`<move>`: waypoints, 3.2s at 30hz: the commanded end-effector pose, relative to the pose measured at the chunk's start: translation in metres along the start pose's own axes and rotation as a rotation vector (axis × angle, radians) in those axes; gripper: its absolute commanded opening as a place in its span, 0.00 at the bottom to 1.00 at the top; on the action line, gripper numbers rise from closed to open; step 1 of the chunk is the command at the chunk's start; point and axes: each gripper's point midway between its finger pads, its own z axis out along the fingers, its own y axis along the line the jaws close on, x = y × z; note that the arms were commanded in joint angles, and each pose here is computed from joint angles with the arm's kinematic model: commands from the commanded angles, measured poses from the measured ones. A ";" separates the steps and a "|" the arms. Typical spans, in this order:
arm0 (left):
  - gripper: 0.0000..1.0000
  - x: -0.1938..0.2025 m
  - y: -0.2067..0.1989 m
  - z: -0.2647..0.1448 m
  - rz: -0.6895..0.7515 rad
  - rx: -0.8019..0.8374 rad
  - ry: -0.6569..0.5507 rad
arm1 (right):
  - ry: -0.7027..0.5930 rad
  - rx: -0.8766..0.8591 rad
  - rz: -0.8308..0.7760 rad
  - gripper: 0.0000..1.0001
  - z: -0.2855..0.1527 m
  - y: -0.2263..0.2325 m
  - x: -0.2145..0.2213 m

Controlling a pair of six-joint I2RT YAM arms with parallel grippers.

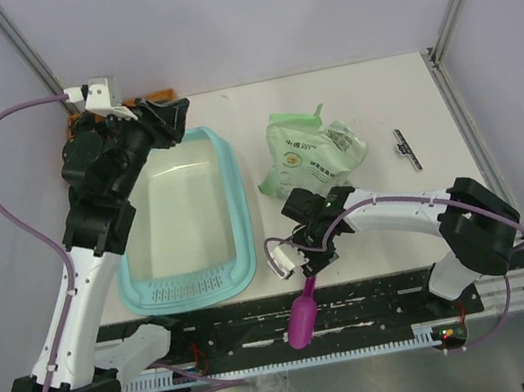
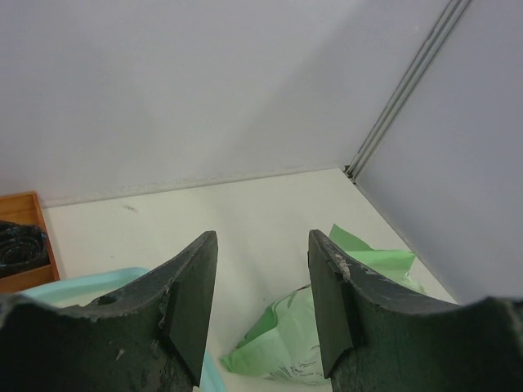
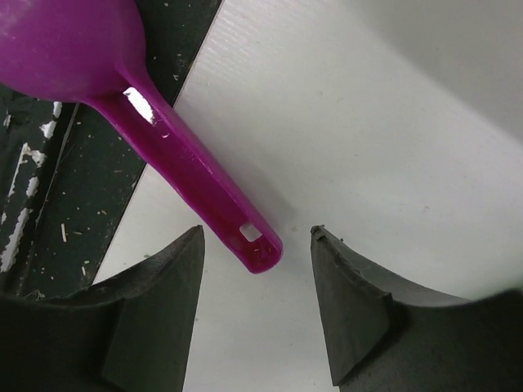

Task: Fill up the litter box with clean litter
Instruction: Pick up the spatula from the center of the board.

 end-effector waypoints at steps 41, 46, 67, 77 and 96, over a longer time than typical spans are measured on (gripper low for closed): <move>0.62 -0.017 -0.052 0.057 0.084 0.332 -0.005 | 0.051 0.039 0.479 0.02 -0.159 0.036 0.008; 0.63 -0.027 -0.062 0.069 0.103 0.393 -0.025 | 0.034 0.100 0.552 0.02 -0.209 0.041 0.012; 0.70 0.023 -0.059 0.044 0.417 0.511 0.019 | -0.323 0.293 0.795 0.02 -0.318 -0.059 -0.049; 0.72 0.028 -0.062 0.041 0.172 0.496 0.158 | -0.253 0.704 0.880 0.02 -0.352 -0.112 0.018; 0.54 0.028 -0.121 0.086 -0.472 0.952 0.405 | 0.260 1.555 0.195 0.02 -0.418 -0.110 0.094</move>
